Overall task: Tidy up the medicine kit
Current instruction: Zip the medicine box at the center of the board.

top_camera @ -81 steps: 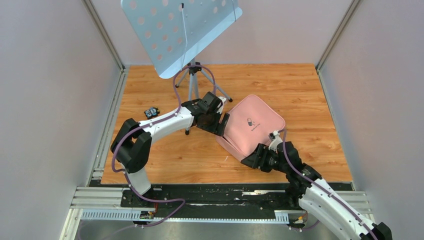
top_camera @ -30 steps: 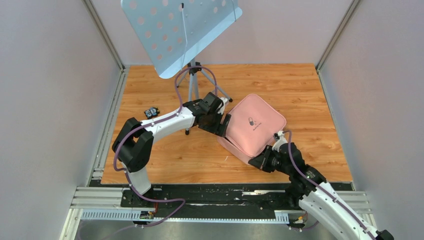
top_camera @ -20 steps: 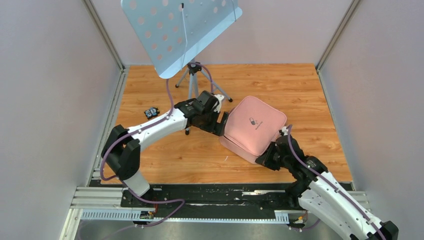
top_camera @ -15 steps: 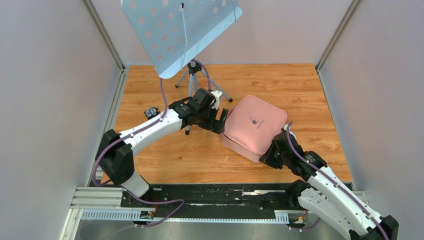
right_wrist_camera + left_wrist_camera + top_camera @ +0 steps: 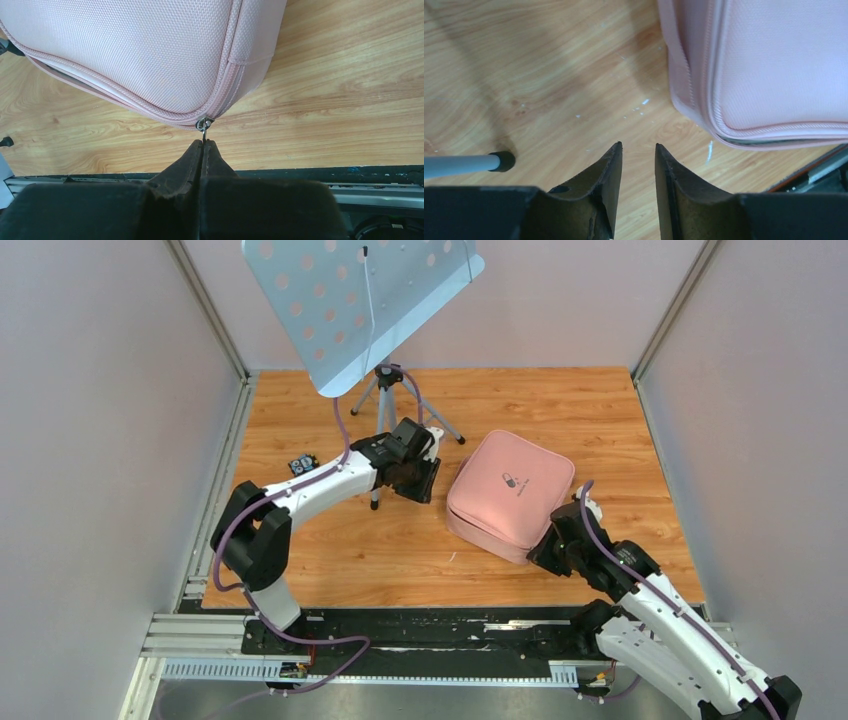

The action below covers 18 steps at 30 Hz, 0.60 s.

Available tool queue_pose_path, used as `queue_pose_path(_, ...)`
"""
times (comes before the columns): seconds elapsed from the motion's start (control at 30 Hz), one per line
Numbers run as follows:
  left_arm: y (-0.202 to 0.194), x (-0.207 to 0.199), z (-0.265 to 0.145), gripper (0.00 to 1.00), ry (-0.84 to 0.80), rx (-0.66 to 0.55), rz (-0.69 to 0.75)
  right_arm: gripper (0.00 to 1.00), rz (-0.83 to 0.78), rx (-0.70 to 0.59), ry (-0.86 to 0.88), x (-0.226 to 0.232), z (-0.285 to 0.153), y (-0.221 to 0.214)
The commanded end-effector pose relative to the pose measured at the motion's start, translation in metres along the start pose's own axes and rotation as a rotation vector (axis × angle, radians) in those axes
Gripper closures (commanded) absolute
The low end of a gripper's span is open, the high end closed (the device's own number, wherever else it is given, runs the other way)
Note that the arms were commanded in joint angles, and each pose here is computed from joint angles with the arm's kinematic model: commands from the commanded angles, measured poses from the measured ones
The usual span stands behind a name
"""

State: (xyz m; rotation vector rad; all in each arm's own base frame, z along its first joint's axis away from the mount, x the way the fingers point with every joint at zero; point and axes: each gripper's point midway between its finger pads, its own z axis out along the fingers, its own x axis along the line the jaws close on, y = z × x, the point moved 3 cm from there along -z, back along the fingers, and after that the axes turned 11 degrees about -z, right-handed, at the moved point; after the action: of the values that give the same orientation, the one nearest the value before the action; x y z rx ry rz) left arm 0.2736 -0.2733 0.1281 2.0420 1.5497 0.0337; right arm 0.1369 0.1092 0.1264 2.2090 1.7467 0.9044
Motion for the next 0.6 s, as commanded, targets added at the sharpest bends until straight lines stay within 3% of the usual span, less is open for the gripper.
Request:
queue_pose_path(0.0,0.012,0.008,0.009,0.63,0.032,-0.022,0.002,1.00,0.027,-0.083,0.028,0.011,-0.008,0.020)
queue_pose_path(0.1,0.012,0.010,0.023,0.68,0.038,-0.024,-0.011,1.00,0.020,-0.081,0.028,0.012,-0.006,0.021)
queue_pose_path(0.57,0.016,-0.021,0.066,0.69,-0.103,0.031,-0.018,1.00,-0.017,-0.055,0.056,0.019,-0.005,0.020)
